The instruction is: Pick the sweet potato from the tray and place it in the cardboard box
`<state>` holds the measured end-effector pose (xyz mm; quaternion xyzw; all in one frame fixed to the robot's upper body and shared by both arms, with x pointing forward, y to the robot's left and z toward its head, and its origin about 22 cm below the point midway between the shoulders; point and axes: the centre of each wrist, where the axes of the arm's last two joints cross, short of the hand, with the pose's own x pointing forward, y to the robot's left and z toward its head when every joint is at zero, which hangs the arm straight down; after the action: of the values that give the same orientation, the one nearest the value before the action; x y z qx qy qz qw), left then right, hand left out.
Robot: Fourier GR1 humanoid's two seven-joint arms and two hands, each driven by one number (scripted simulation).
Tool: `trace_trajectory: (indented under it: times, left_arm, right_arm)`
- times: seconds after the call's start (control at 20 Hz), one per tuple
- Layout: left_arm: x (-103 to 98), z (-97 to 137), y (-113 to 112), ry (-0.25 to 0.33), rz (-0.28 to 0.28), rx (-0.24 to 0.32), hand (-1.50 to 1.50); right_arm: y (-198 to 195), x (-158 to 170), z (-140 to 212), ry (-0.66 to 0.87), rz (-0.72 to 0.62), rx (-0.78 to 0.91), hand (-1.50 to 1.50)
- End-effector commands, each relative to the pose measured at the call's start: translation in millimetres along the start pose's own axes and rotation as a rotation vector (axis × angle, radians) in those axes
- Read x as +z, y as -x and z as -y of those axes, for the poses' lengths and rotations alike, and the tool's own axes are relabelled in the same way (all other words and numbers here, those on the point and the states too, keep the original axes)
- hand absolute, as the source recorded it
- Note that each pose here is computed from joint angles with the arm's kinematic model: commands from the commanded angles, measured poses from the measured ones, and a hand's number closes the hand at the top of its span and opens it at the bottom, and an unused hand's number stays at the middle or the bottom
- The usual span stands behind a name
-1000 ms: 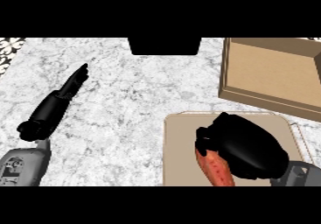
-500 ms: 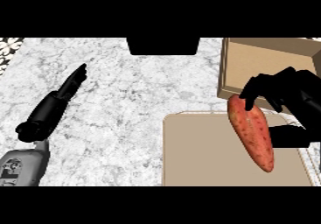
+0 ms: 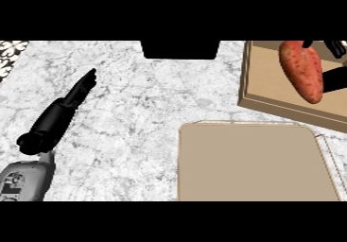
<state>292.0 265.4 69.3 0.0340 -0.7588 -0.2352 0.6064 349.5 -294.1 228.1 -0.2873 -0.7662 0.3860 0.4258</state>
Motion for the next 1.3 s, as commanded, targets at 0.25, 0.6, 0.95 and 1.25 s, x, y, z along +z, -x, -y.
trace_trajectory:
  times: [0.25,0.6,0.95,1.25]
  left_arm:
    - [-8,7,-3,0.008,0.013,-0.006,0.00]
    - [-11,18,-6,0.034,0.029,0.004,0.00]
    - [-12,14,-2,0.047,0.035,0.011,0.00]
    - [-13,8,-2,0.018,0.039,-0.012,0.00]
  right_arm:
    - [69,-21,21,-0.217,-0.157,0.200,1.50]
    - [120,-9,26,-0.433,-0.216,0.188,1.50]
    - [129,-18,26,-0.653,-0.251,0.194,-1.50]
    - [145,-1,36,-0.559,-0.036,-0.005,-1.50]
